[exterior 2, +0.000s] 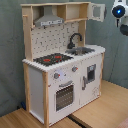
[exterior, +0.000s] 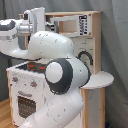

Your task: Play with the kitchen

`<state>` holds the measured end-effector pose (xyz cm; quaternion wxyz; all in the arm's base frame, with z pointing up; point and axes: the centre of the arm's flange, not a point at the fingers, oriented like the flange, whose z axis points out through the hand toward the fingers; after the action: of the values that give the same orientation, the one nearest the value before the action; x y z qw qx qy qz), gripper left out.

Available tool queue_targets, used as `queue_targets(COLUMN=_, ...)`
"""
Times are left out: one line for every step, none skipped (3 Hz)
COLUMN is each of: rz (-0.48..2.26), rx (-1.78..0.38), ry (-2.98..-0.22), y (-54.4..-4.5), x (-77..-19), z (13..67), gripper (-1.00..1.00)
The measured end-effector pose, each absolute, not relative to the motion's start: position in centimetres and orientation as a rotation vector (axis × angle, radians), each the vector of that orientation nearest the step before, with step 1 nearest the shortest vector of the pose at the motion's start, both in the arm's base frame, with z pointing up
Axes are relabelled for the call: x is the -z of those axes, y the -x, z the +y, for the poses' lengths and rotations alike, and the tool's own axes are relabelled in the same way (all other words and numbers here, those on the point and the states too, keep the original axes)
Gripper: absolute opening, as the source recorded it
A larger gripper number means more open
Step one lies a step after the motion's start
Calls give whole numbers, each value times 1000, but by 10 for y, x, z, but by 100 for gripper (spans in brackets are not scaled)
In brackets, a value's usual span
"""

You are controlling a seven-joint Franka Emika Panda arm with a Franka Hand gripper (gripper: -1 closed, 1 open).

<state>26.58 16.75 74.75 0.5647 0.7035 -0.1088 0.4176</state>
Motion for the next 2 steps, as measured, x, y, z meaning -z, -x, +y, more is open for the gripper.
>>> queue_targets(rz=-170, rx=-1010, ry=-1678, y=-276, x=-755, z=162, gripper=-100)
queue_targets(rz=-89, rx=-1036, ry=-1688, y=-283, x=-763, z=156, gripper=-100)
